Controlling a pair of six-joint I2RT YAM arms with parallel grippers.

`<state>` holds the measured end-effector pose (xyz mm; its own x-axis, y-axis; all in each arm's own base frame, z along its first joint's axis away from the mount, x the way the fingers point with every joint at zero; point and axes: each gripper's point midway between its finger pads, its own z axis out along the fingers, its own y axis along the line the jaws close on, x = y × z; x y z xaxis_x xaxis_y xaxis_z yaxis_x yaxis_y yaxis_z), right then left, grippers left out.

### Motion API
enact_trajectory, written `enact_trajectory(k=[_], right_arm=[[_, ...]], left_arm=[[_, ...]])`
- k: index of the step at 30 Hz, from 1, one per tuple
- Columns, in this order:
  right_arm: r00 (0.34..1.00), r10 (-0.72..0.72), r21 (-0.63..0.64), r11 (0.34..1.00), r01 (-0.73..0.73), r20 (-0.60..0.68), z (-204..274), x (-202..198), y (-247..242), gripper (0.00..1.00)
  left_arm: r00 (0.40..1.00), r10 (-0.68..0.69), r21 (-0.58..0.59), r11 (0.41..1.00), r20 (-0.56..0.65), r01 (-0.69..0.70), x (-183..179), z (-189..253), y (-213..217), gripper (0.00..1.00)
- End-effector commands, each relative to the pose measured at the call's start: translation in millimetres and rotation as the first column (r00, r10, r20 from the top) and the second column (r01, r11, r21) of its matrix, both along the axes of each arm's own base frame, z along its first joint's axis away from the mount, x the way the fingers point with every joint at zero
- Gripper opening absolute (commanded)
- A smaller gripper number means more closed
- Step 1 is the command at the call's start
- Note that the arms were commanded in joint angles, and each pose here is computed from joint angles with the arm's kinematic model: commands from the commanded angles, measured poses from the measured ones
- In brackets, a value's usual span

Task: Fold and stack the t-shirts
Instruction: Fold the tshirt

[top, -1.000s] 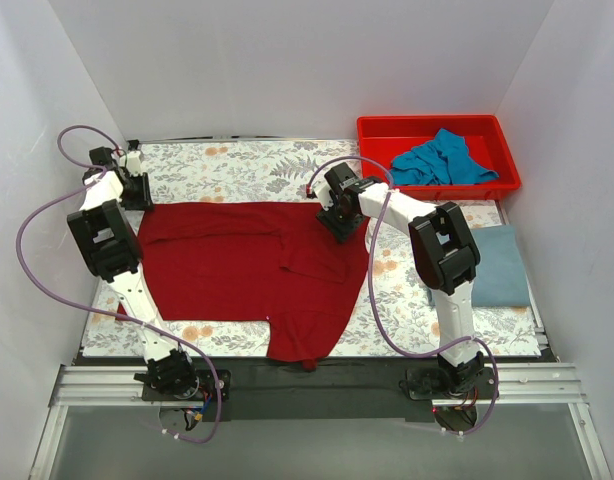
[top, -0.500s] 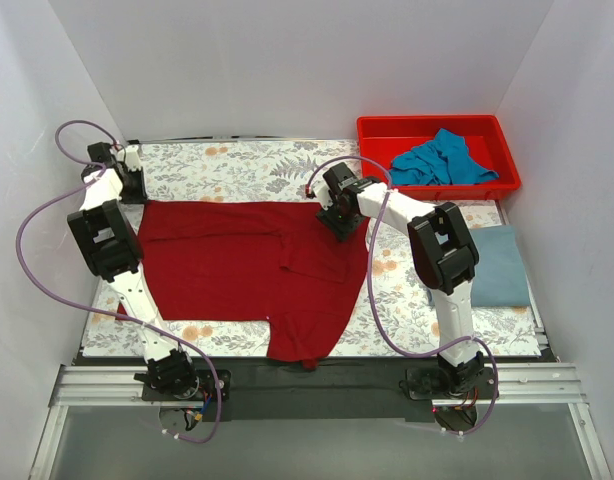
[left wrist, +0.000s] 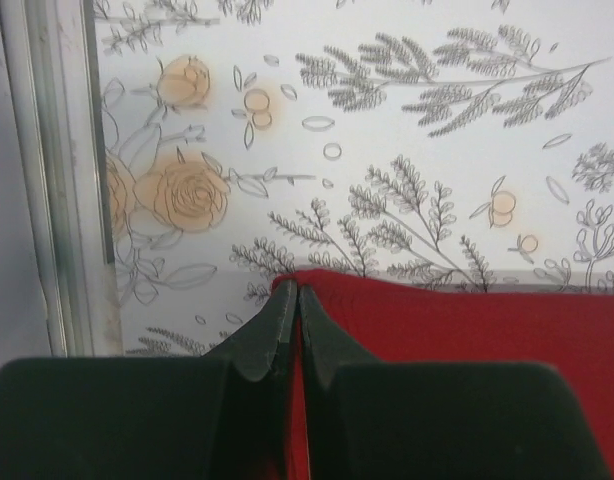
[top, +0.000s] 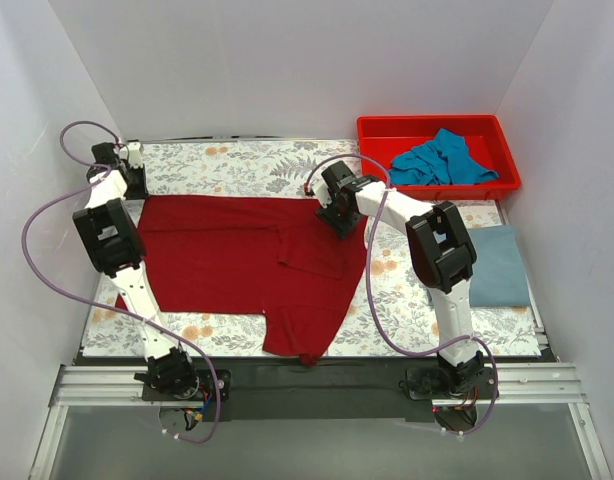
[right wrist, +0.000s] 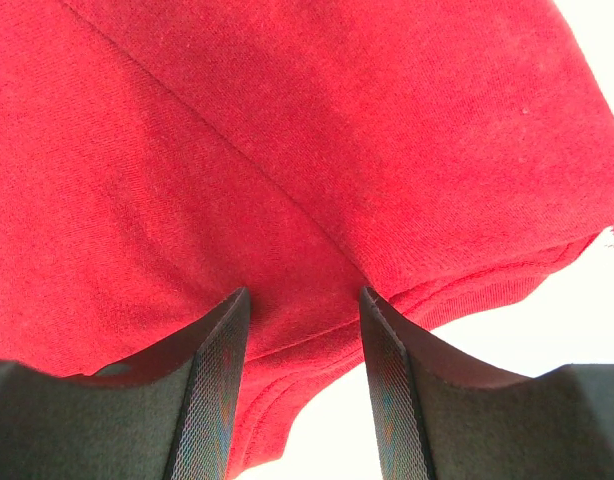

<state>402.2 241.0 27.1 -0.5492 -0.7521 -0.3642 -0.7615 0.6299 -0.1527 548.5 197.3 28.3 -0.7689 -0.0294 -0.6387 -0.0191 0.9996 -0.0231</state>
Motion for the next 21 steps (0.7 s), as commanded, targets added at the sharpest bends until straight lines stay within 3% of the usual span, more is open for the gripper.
enact_trajectory(k=[1, 4, 5, 8, 15, 21], right_arm=[[1.0, -0.005, -0.052, 0.999, 0.005, 0.003, -9, 7, -9, 0.54], [1.0, -0.002, -0.04, 0.999, 0.002, 0.008, -6, 10, -6, 0.54], [1.0, 0.002, -0.034, 0.999, -0.001, 0.013, -3, 10, -4, 0.54], [1.0, 0.006, -0.014, 1.0, -0.005, 0.014, 2, 10, -1, 0.54], [1.0, 0.007, 0.009, 1.0, -0.007, 0.021, 13, 11, 3, 0.54], [0.999, 0.011, 0.036, 0.999, -0.012, 0.031, 30, 7, 5, 0.55]], left_arm=[[0.995, -0.007, 0.051, 0.999, 0.102, 0.002, 22, 25, 15, 0.0], [0.993, -0.019, 0.034, 0.999, 0.115, 0.015, 23, 31, 10, 0.03], [0.993, -0.017, 0.026, 1.0, 0.115, 0.015, 21, 38, 8, 0.12], [0.996, -0.007, -0.007, 1.0, 0.094, 0.008, 9, 44, 5, 0.25], [1.0, 0.019, -0.036, 0.999, 0.019, -0.018, -25, 46, 4, 0.29], [1.0, 0.007, -0.073, 0.997, -0.03, -0.009, -35, 33, -5, 0.24]])
